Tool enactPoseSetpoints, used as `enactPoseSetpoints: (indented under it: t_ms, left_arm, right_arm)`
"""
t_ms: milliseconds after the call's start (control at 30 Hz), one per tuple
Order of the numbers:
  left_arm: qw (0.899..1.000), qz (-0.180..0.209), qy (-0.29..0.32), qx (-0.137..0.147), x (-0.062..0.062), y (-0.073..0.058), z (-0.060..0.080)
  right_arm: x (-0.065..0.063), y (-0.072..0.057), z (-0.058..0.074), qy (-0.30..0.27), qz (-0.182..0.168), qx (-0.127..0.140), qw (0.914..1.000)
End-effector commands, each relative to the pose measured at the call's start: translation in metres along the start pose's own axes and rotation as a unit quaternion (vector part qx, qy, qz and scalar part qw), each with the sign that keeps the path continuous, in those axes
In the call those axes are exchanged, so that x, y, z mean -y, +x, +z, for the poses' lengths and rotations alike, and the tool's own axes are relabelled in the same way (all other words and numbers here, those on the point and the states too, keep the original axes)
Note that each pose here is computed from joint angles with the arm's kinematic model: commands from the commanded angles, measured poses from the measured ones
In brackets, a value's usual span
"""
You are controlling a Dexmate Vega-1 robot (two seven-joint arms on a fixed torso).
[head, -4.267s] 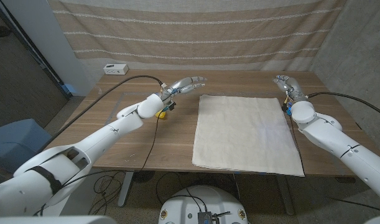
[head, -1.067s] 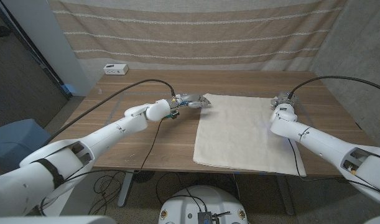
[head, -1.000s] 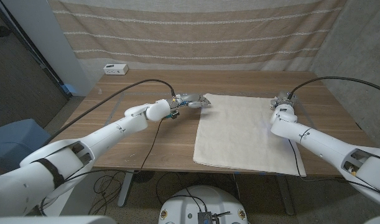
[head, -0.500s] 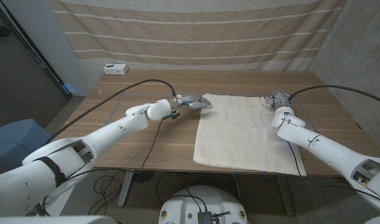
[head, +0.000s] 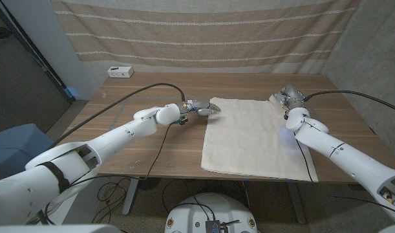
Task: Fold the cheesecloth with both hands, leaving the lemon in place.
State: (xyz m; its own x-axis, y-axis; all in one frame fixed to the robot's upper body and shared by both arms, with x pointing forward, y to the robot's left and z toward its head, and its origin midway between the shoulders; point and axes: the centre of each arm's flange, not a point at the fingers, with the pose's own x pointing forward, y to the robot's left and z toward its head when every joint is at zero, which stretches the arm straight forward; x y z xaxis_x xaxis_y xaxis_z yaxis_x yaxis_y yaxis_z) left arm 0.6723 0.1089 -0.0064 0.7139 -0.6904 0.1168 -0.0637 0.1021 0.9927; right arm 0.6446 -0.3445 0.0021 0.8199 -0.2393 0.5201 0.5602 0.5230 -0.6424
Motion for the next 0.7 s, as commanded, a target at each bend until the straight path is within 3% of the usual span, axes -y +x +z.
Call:
enactPoseSetpoints:
  t_ms: [33, 367, 700]
  left_arm:
    - [1.0, -0.014, 0.004, -0.013, 0.004, 0.001, 0.002]
    - [1.0, -0.012, 0.004, -0.017, 0.003, 0.0, 0.004]
    - [1.0, -0.013, 0.001, -0.02, 0.004, -0.002, 0.003]
  right_arm:
    - [0.012, -0.011, 0.019, 0.049, -0.04, 0.042, 0.9971]
    - [0.011, -0.013, 0.046, 0.1, -0.019, 0.079, 0.9917]
    - [0.008, -0.017, 0.077, 0.115, 0.004, 0.122, 0.9859]
